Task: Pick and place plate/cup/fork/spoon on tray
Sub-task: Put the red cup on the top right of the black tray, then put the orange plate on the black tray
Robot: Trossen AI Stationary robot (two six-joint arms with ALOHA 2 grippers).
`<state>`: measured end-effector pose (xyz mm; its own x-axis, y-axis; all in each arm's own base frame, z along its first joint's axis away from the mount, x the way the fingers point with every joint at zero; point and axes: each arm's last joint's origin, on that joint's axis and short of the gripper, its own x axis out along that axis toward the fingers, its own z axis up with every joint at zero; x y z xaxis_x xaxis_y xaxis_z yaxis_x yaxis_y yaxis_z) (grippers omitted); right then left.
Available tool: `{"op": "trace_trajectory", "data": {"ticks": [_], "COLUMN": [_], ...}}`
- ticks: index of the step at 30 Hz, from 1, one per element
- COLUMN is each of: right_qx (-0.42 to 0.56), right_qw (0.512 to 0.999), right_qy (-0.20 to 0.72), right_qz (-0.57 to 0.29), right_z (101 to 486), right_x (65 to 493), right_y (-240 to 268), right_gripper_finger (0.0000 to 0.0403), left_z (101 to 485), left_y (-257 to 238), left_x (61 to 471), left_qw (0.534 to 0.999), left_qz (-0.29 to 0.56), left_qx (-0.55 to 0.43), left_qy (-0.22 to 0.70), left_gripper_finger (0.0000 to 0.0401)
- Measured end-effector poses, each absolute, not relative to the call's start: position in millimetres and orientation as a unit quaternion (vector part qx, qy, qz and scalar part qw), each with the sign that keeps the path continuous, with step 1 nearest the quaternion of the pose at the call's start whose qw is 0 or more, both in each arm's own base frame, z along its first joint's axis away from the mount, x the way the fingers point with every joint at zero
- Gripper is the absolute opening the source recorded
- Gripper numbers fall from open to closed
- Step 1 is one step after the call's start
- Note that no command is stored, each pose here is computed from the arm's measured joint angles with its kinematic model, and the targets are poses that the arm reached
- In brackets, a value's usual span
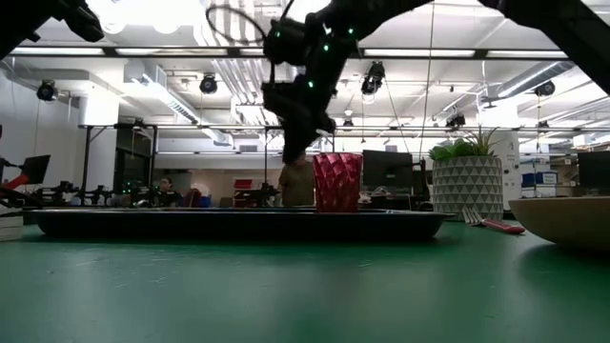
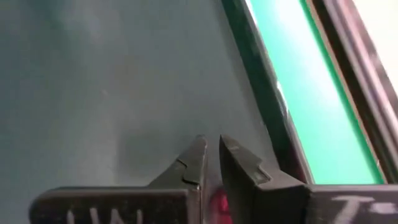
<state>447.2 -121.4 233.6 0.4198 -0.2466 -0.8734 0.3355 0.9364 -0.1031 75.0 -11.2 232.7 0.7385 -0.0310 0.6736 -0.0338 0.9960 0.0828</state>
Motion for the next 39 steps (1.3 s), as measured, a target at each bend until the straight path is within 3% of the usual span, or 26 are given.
{"op": "trace_trajectory", "data": {"ticks": [10, 23, 31, 39], "right_qx": [0.04, 0.04, 0.018, 0.015], "right_qw": [0.793, 0.802, 0.841, 0.875], "right_qy": [0.569, 0.557, 0.512, 0.482], "right_qz": [-0.215, -0.213, -0.174, -0.052], "right_z": [220.8, 232.8, 268.8, 298.3], "right_x": [434.1, 431.9, 432.9, 429.2], "right_y": [-134.1, -130.1, -86.0, -6.9], "right_gripper_finger": [0.0027, 0.0027, 0.0027, 0.0027], "left_z": [232.6, 232.4, 232.2, 228.8], "left_y": [-11.3, -11.3, -11.3, -12.0], "left_x": [75.2, 75.3, 75.5, 78.9], "left_qw": [0.932, 0.933, 0.933, 0.94], "left_qz": [-0.009, -0.008, -0.009, -0.019], "left_qx": [0.022, 0.022, 0.022, 0.002], "left_qy": [-0.361, -0.36, -0.359, -0.34], "left_gripper_finger": [0.0, 0.0, 0.0, 0.0]}}
